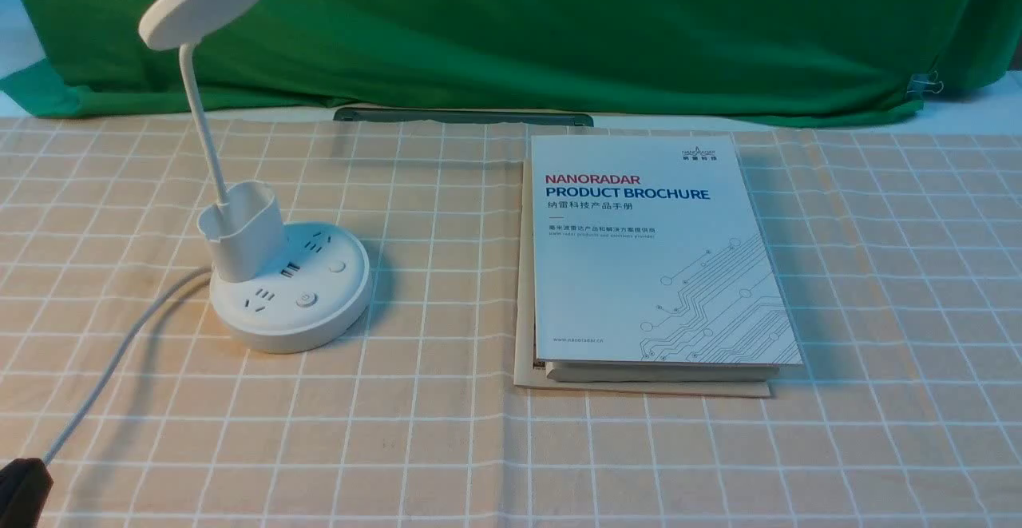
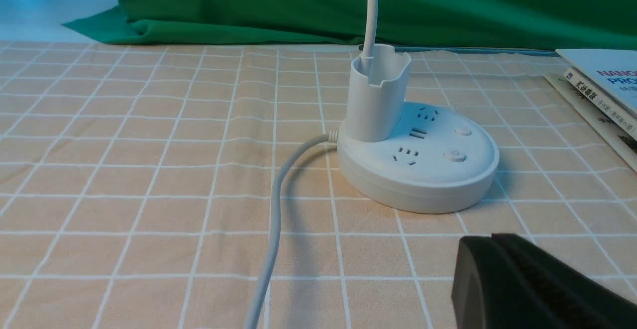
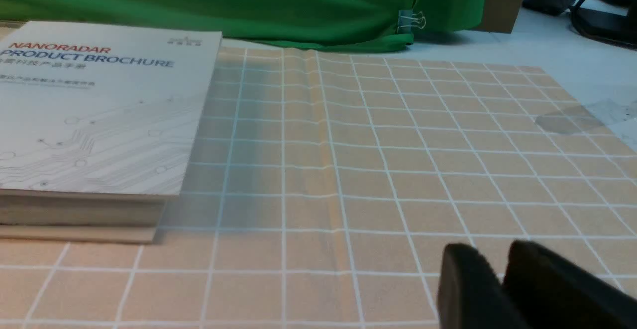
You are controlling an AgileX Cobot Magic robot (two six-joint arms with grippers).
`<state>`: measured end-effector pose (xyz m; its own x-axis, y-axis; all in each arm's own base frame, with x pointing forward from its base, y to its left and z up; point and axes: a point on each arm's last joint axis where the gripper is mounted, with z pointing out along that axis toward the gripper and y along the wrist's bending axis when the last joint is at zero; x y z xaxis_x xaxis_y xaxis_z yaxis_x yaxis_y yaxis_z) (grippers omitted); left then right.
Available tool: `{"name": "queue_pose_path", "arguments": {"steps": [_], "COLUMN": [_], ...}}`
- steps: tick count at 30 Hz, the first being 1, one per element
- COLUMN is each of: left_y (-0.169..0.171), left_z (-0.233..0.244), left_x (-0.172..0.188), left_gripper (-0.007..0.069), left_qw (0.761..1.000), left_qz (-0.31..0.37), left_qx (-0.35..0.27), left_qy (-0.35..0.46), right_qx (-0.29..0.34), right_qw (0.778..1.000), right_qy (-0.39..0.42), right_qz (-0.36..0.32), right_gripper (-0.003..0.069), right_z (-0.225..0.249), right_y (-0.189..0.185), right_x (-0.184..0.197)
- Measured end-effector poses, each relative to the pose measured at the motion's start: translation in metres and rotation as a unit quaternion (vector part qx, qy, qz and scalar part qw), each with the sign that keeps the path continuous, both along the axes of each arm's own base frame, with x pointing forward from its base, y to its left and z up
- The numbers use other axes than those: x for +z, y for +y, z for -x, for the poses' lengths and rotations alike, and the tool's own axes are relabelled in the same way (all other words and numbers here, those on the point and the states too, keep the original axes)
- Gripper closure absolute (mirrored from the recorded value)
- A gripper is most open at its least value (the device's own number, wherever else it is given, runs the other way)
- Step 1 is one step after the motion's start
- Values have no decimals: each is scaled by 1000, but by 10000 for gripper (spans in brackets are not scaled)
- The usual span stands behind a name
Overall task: Turn on the table lamp on the light coffee tablecloth with your hand.
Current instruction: 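Press the power button on the lamp base to turn the lamp on with the left gripper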
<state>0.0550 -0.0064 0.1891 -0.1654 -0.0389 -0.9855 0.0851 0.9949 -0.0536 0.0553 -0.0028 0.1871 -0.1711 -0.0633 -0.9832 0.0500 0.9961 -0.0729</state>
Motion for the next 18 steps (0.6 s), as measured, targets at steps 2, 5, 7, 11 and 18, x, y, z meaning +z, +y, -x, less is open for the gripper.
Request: {"name": "queue_pose_path", "arguments": {"steps": [2,5,7,11,18], "left_y": [0,0,0,0,0], "left_z": [0,0,0,0,0], "left_x": [0,0,0,0,0], "left_gripper": [604,604,604,604,604], "left_qw": [1000,1000,1000,1000,1000], "left_qz": [0,0,0,0,0], "left_qx": [0,0,0,0,0], "left_qy": [0,0,0,0,0], "right_qx": [0,0,0,0,0], "right_qw": [1000,1000,1000,1000,1000], "right_qy": [0,0,-1,-1,-1], "right_qz": [0,0,0,0,0], "right_gripper": [475,471,468,461,437], "right_z": [0,0,0,0,0], "right_y": [0,0,0,0,0], "right_x": [0,0,0,0,0]}}
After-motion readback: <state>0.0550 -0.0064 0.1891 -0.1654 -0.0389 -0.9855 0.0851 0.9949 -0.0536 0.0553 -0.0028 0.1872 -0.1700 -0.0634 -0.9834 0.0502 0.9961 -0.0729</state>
